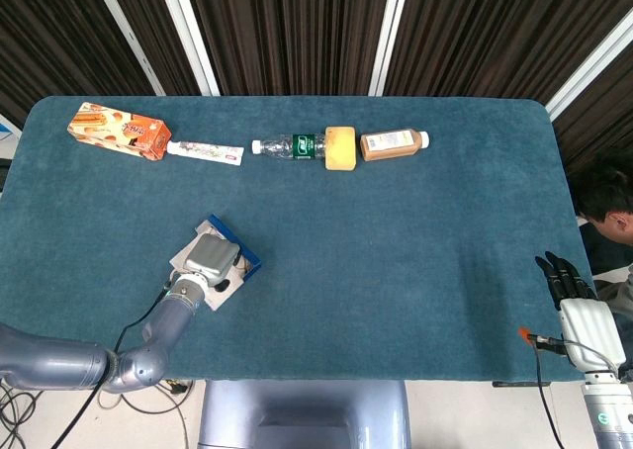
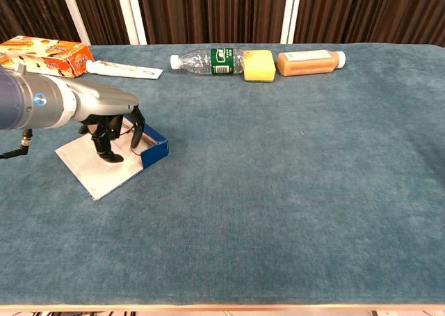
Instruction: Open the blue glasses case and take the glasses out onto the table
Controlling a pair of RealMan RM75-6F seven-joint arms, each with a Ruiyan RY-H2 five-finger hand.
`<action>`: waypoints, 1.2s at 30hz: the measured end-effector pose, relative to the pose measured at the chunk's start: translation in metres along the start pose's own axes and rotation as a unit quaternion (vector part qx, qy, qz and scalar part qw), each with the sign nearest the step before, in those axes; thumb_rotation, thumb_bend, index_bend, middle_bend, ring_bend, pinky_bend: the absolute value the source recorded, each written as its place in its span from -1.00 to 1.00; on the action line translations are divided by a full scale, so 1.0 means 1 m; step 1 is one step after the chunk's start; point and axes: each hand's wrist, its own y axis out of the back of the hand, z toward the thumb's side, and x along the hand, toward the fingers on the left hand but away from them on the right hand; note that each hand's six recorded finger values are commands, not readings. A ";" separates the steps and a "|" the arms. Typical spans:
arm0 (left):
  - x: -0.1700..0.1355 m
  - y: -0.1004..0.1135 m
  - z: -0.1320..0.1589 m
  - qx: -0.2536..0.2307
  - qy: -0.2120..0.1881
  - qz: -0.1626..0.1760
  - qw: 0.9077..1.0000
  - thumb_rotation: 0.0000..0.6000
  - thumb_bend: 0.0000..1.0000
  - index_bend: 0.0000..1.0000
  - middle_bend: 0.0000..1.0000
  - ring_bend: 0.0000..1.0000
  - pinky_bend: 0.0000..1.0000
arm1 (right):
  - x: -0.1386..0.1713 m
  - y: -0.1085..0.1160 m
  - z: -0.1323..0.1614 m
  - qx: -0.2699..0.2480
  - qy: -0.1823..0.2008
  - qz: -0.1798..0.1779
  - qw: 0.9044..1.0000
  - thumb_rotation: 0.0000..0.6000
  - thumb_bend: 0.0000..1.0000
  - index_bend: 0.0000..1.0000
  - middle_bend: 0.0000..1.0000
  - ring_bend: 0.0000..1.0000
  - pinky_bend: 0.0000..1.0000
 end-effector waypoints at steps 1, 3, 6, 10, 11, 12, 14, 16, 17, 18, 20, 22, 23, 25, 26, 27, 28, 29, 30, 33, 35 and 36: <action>0.002 0.001 -0.001 0.000 0.003 0.000 1.000 1.00 -0.41 -0.64 0.89 0.32 0.41 | 0.000 0.000 0.000 0.000 0.000 0.000 1.000 1.00 -0.57 -1.00 -1.00 -1.00 -0.58; 0.006 0.002 -0.002 0.002 0.009 -0.001 1.000 1.00 -0.41 -0.64 0.89 0.32 0.41 | 0.000 0.000 0.000 0.000 0.000 0.000 1.000 1.00 -0.57 -1.00 -1.00 -1.00 -0.57; 0.012 0.004 -0.001 0.000 0.012 -0.002 1.000 1.00 -0.41 -0.65 0.89 0.32 0.41 | 0.000 0.000 0.000 -0.001 0.000 -0.001 1.000 1.00 -0.57 -1.00 -1.00 -1.00 -0.57; 0.016 0.004 0.003 -0.002 0.010 -0.003 1.000 1.00 -0.41 -0.67 0.89 0.32 0.42 | 0.000 0.000 0.000 -0.001 0.000 -0.001 1.000 1.00 -0.57 -1.00 -1.00 -1.00 -0.57; 0.016 0.004 0.004 -0.004 0.009 -0.003 1.000 1.00 -0.41 -0.67 0.89 0.32 0.42 | 0.000 0.000 0.000 -0.001 0.000 -0.001 1.000 1.00 -0.57 -1.00 -1.00 -1.00 -0.57; 0.017 0.004 0.005 -0.005 0.009 -0.003 1.000 1.00 -0.41 -0.68 0.89 0.32 0.42 | 0.000 0.000 0.000 -0.001 0.000 -0.001 1.000 1.00 -0.57 -1.00 -1.00 -1.00 -0.57; 0.019 0.005 0.007 -0.009 0.008 -0.001 1.000 1.00 -0.41 -0.68 0.89 0.32 0.42 | 0.000 0.000 0.000 -0.001 0.001 -0.001 1.000 1.00 -0.57 -1.00 -1.00 -1.00 -0.57; 0.020 0.007 0.009 -0.012 0.007 0.002 1.000 1.00 -0.41 -0.70 0.89 0.32 0.42 | 0.000 0.000 0.000 -0.002 0.000 -0.001 1.000 1.00 -0.57 -1.00 -1.00 -1.00 -0.57; 0.021 0.009 0.011 -0.014 0.006 0.004 1.000 1.00 -0.42 -0.70 0.89 0.32 0.42 | 0.000 0.000 0.000 -0.002 0.000 -0.001 1.000 1.00 -0.57 -1.00 -1.00 -1.00 -0.57; 0.021 0.010 0.012 -0.016 0.006 0.006 1.000 1.00 -0.42 -0.70 0.89 0.32 0.42 | 0.000 0.000 0.000 -0.002 0.000 -0.001 1.000 1.00 -0.57 -1.00 -1.00 -1.00 -0.57; 0.022 0.012 0.013 -0.015 0.005 0.010 1.000 1.00 -0.41 -0.70 0.89 0.32 0.42 | 0.000 0.000 0.000 -0.002 0.000 -0.001 1.000 1.00 -0.57 -1.00 -1.00 -1.00 -0.58; 0.022 0.014 0.014 -0.018 0.005 0.013 1.000 1.00 -0.41 -0.70 0.89 0.32 0.42 | 0.000 0.000 -0.001 -0.003 0.000 0.000 1.000 1.00 -0.57 -1.00 -1.00 -1.00 -0.57; 0.023 0.015 0.015 -0.020 0.004 0.015 1.000 1.00 -0.41 -0.70 0.89 0.32 0.42 | 0.000 0.000 -0.001 -0.003 0.000 0.000 1.000 1.00 -0.57 -1.00 -1.00 -1.00 -0.57; 0.023 0.018 0.016 -0.025 0.003 0.020 0.999 1.00 -0.41 -0.70 0.89 0.32 0.42 | 0.000 0.000 0.000 -0.003 0.000 0.000 1.000 1.00 -0.57 -1.00 -1.00 -1.00 -0.57; 0.023 0.020 0.016 -0.028 0.003 0.024 0.999 1.00 -0.41 -0.70 0.89 0.32 0.42 | 0.000 0.000 0.000 -0.003 0.000 0.000 1.000 1.00 -0.57 -1.00 -1.00 -1.00 -0.57; 0.023 0.021 0.016 -0.030 0.003 0.027 0.999 1.00 -0.42 -0.70 0.89 0.32 0.42 | 0.000 0.000 -0.001 -0.003 0.000 0.000 1.000 1.00 -0.57 -1.00 -1.00 -1.00 -0.57; 0.023 0.023 0.016 -0.030 0.003 0.030 0.999 1.00 -0.42 -0.70 0.89 0.32 0.42 | 0.000 0.000 -0.001 -0.003 0.000 0.000 1.000 1.00 -0.57 -1.00 -1.00 -1.00 -0.57; 0.023 0.024 0.016 -0.029 0.003 0.033 0.999 1.00 -0.42 -0.70 0.89 0.32 0.42 | 0.000 0.000 0.000 -0.003 0.000 0.000 1.000 1.00 -0.57 -1.00 -1.00 -1.00 -0.57; 0.023 0.025 0.016 -0.029 0.002 0.035 0.999 1.00 -0.42 -0.70 0.89 0.32 0.42 | 0.000 0.000 0.000 -0.003 0.000 0.000 1.000 1.00 -0.57 -1.00 -1.00 -1.00 -0.57; 0.023 0.027 0.017 -0.033 0.002 0.038 0.999 1.00 -0.42 -0.70 0.89 0.32 0.42 | 0.000 0.000 0.000 -0.003 0.000 0.000 1.000 1.00 -0.57 -1.00 -1.00 -1.00 -0.57; 0.023 0.029 0.018 -0.035 0.001 0.042 0.998 1.00 -0.42 -0.70 0.89 0.32 0.43 | 0.000 0.000 0.000 -0.003 0.000 0.000 1.000 1.00 -0.57 -1.00 -1.00 -1.00 -0.57; 0.024 0.029 0.018 -0.035 0.001 0.042 0.998 1.00 -0.42 -0.70 0.89 0.32 0.43 | 0.000 0.000 0.000 -0.004 -0.001 0.000 1.000 1.00 -0.57 -1.00 -1.00 -1.00 -0.57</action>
